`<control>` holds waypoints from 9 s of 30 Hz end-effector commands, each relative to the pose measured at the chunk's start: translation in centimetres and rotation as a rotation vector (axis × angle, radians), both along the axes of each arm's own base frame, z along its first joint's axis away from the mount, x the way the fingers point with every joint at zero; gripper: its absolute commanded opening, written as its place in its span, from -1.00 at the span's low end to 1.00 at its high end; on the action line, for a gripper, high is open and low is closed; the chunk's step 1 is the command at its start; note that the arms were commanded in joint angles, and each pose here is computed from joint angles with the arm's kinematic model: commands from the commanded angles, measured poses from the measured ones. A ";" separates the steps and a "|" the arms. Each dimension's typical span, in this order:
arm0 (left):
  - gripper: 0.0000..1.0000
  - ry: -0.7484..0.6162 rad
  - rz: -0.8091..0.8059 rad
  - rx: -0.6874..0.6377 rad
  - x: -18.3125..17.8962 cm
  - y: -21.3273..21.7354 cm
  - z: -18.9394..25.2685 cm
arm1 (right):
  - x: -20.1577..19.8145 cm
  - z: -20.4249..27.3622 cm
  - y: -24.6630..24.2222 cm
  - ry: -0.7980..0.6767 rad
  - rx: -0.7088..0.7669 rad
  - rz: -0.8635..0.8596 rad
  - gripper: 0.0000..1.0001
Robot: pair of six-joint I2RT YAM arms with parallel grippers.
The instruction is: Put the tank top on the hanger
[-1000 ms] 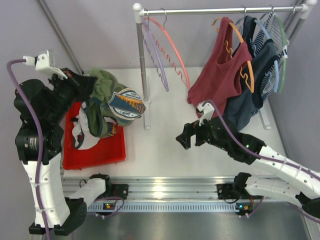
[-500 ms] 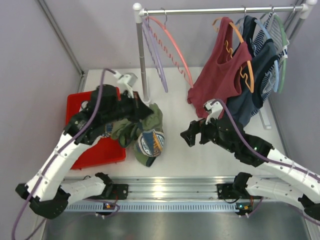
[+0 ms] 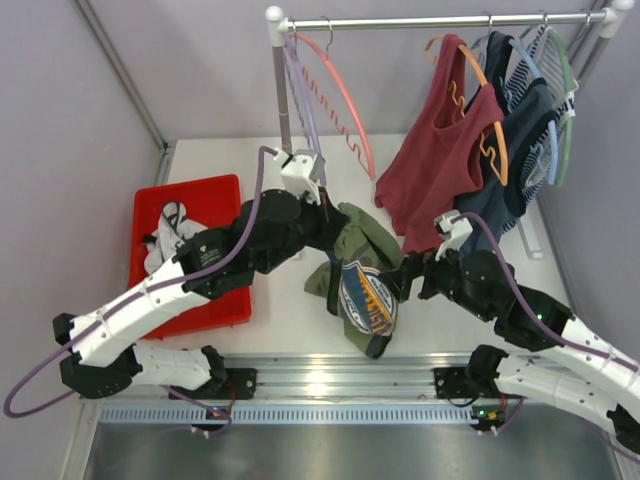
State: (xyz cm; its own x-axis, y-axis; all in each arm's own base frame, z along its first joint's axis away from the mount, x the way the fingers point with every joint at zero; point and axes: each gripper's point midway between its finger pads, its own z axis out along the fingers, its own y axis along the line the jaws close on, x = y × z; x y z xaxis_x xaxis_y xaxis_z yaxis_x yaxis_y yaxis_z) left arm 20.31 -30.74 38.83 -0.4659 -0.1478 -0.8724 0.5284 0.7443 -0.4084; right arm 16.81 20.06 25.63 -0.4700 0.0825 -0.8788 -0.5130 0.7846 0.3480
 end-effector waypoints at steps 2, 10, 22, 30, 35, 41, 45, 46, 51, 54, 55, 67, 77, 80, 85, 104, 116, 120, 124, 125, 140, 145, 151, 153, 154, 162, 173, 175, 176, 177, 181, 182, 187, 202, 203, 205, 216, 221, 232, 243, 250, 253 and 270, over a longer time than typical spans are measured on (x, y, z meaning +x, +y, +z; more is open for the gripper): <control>-1.00 -0.039 0.207 -0.007 3.9 0.5 -1.4 | 0.1 0.9 -0.7 -0.018 0.004 -0.030 1.00; -1.00 0.107 0.244 0.047 13.2 1.6 -10.8 | -0.9 -1.8 -0.8 0.052 -0.035 0.000 0.99; -0.85 0.272 0.191 0.100 18.1 -1.1 -18.1 | -5.5 -14.4 3.4 0.308 -0.191 0.184 0.73; -0.62 0.291 0.174 0.111 16.2 0.1 -20.2 | -7.2 -17.1 6.5 0.245 -0.311 0.232 0.50; -0.56 0.292 0.171 0.119 15.8 0.4 -20.4 | -7.3 -18.6 7.5 0.220 -0.382 0.242 0.42; -0.44 0.281 0.142 0.119 15.5 0.3 -19.8 | -7.1 -21.3 8.3 0.218 -0.451 0.255 0.26; -0.37 0.264 0.119 0.122 15.1 0.4 -19.4 | -7.1 -23.6 8.0 0.242 -0.523 0.247 -0.31; -0.35 0.261 0.113 0.123 14.9 0.4 -19.3 | -7.0 -23.7 7.8 0.246 -0.527 0.234 -0.47; -0.27 0.226 0.069 0.122 13.6 1.0 -17.9 | -6.2 -18.4 7.3 0.201 -0.435 0.180 -1.00; -0.24 0.210 0.059 0.120 12.3 1.8 -17.5 | -5.9 -12.1 6.5 0.160 -0.299 0.144 -1.00; -0.23 0.200 0.059 0.113 12.1 2.1 -17.2 | -5.9 -11.1 5.5 0.157 -0.302 0.133 -1.00; -0.11 0.083 0.054 0.021 9.3 4.3 -13.2 | -2.8 7.5 -0.2 -0.032 -0.062 -0.081 -1.00; -0.13 0.186 -0.041 -0.083 1.5 5.3 -16.7 | -1.5 6.7 -1.4 -0.005 -0.152 -0.152 -1.00; -0.13 0.238 -0.120 -0.086 -2.0 3.9 -19.6 | -1.1 5.3 -1.6 0.027 -0.162 -0.155 -1.00; -0.11 0.274 -0.163 -0.092 -5.8 1.5 -23.4 | -0.7 4.5 -1.5 0.051 -0.169 -0.147 -1.00; 0.23 0.271 -0.332 -0.006 -11.3 -7.8 -30.4 | -0.5 3.1 -1.5 0.077 -0.196 -0.126 -1.00; -0.43 0.307 -0.355 0.038 -11.9 -9.2 -32.6 | -0.4 2.8 -1.9 0.075 -0.195 -0.130 -1.00; -1.00 0.298 -0.347 0.036 -11.8 -8.7 -30.7 | -0.1 3.2 -2.7 0.070 -0.201 -0.157 -1.00; -1.00 0.201 -0.315 0.038 -10.8 -6.7 -24.7 | 0.4 5.1 -4.2 0.038 -0.185 -0.211 -1.00; -1.00 0.138 -0.307 -0.056 -10.4 -6.1 -19.3 | 0.4 5.5 -4.6 0.031 -0.189 -0.216 -1.00; -1.00 -0.321 0.246 -0.064 -2.2 8.7 10.4 | 5.5 20.1 -5.4 -0.208 -0.075 -0.296 -1.00; -1.00 -0.392 0.271 -0.037 -1.6 8.9 14.8 | 6.8 25.8 -5.4 -0.282 -0.003 -0.295 -1.00; -1.00 -0.366 0.243 0.039 -1.1 7.3 13.0 | 6.4 24.9 -5.0 -0.245 0.011 -0.260 -1.00; -1.00 -0.306 0.200 0.015 -1.4 6.6 11.0 | 6.6 20.1 -4.0 -0.147 -0.028 -0.239 -1.00; -1.00 -0.267 0.201 0.061 -0.7 6.2 8.0 | 5.4 19.3 -4.7 -0.138 -0.010 -0.237 -1.00; -1.00 0.054 0.074 0.001 -3.6 3.9 -5.8 | -1.4 -1.7 -4.3 0.320 -0.030 -0.129 -1.00; -1.00 0.290 0.176 0.075 1.8 7.1 -21.3 | 3.8 -9.0 1.5 0.492 -0.006 -0.145 -0.86; -1.00 0.315 0.189 0.092 2.4 7.9 -22.5 | 4.6 -8.9 2.9 0.498 0.017 -0.119 -0.79; -1.00 0.328 0.188 0.106 2.5 8.0 -23.1 | 5.0 -8.9 2.9 0.491 0.017 -0.129 -0.77; -1.00 0.334 0.189 0.119 2.6 8.2 -23.7 | 5.5 -9.0 2.4 0.470 -0.001 -0.153 -0.71; -1.00 0.364 0.197 0.143 3.0 8.8 -25.2 | 6.0 -9.9 -0.8 0.455 -0.018 -0.224 -0.61; -1.00 0.365 0.197 0.140 3.2 8.8 -25.2 | 6.6 -10.0 -2.3 0.451 -0.012 -0.260 -0.60; -1.00 0.385 0.190 0.144 3.7 9.1 -26.0 | 5.5 -11.4 -5.5 0.458 -0.056 -0.247 -0.16; -0.78 0.378 0.178 0.156 4.6 9.1 -25.3 | 2.4 -14.4 -4.8 0.520 -0.054 -0.144 -0.05; -0.68 0.371 0.172 0.151 4.5 9.0 -25.0 | 2.3 -14.7 -4.8 0.525 -0.058 -0.144 -0.05; -0.57 0.358 0.168 0.142 4.5 9.0 -24.3 | 2.3 -14.7 -5.0 0.523 -0.069 -0.156 -0.06; -0.08 0.196 0.189 0.087 4.0 10.9 -14.8 | 2.6 -9.9 -5.4 0.437 -0.049 -0.163 -0.05; -0.08 0.031 0.191 -0.025 3.9 11.4 -5.7 | 2.5 -8.1 -4.8 0.409 -0.033 -0.139 -0.04; -0.08 -0.040 0.209 -0.050 4.5 11.6 -1.3 | 6.5 4.7 0.1 0.173 0.011 -0.111 0.05; -0.08 -0.006 0.235 -0.054 3.3 12.9 -3.0 | 19.4 26.2 4.7 -0.232 0.115 -0.267 0.53; -0.08 0.006 0.229 -0.025 2.8 13.2 -3.8 | 22.2 28.7 8.1 -0.354 0.183 -0.239 0.75; -0.08 0.005 0.234 -0.015 2.7 13.5 -3.8 | 22.7 29.0 9.3 -0.406 0.163 -0.251 0.82; -0.08 0.021 0.242 0.001 1.8 14.3 -5.0 | 24.4 22.6 11.3 -0.365 -0.068 -0.359 0.39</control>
State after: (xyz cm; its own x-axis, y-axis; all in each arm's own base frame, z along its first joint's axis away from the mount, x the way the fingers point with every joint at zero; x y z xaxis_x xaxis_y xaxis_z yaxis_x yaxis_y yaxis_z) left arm 22.33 -16.88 33.63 -0.4479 -0.2531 -0.8575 0.3283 0.8455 -0.4211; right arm 41.74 31.97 46.98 -0.1287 0.1252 -0.9838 -0.3175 0.9346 0.1605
